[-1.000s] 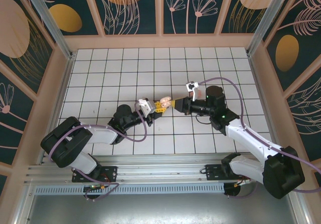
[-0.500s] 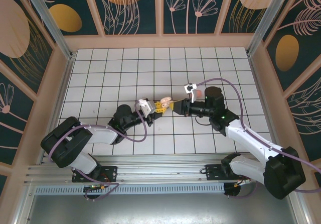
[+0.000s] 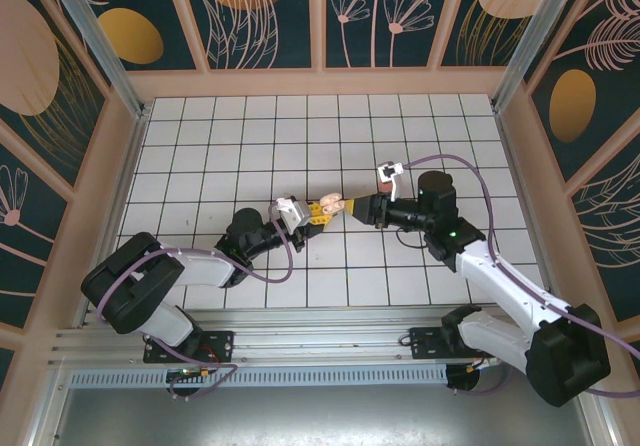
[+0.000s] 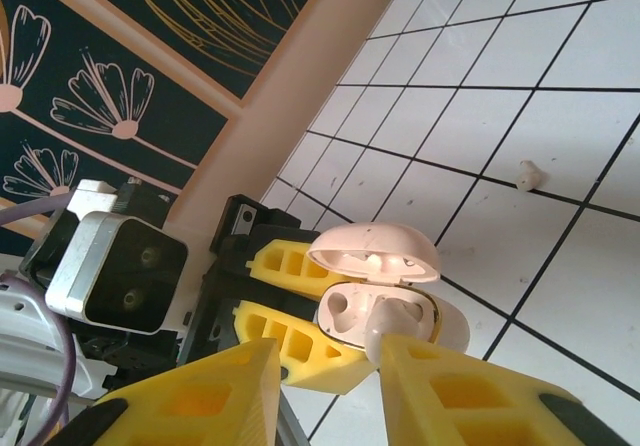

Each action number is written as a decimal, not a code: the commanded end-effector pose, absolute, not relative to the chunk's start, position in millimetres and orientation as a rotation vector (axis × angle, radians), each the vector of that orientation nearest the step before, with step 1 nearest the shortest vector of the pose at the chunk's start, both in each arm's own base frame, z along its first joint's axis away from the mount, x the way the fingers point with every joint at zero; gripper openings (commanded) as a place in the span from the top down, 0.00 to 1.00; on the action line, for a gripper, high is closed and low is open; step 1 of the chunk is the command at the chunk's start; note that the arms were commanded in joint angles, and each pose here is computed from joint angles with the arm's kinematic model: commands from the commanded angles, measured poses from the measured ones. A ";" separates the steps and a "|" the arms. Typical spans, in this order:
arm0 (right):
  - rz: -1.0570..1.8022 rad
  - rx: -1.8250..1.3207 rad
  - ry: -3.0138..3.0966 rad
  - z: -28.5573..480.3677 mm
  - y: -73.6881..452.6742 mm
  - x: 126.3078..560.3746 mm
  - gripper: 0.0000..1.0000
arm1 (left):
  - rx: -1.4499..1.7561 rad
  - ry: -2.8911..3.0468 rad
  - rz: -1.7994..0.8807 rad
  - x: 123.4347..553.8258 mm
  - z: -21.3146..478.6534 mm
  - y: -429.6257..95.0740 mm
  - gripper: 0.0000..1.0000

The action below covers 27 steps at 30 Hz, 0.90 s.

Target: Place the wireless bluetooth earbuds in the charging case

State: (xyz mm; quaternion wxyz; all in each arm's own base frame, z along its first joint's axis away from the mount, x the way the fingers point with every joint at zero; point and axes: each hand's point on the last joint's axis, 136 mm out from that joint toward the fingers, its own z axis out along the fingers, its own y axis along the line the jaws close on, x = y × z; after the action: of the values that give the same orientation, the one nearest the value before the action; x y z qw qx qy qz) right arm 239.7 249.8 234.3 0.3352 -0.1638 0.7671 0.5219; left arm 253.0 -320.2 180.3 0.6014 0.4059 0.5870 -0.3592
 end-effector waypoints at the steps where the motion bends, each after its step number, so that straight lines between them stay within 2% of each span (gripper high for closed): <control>1: 1.400 -0.444 1.991 236.5 253.5 237.5 0.71 | 0.935 1.272 -0.831 250.3 204.8 -322.2 0.92; 16: 1.438 -0.464 1.996 229.5 264.7 235.7 0.80 | 0.935 1.268 -0.832 250.2 206.7 -322.5 0.92; 27: 1.444 -0.478 2.002 227.3 273.4 234.6 0.81 | 0.937 1.268 -0.835 250.0 206.9 -322.8 0.92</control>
State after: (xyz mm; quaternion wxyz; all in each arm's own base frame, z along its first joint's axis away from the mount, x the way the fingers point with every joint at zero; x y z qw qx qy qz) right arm 235.3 267.7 224.4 0.3029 -0.1710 0.7655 0.5412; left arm 255.3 -318.2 185.1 0.6090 0.3997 0.5865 -0.3541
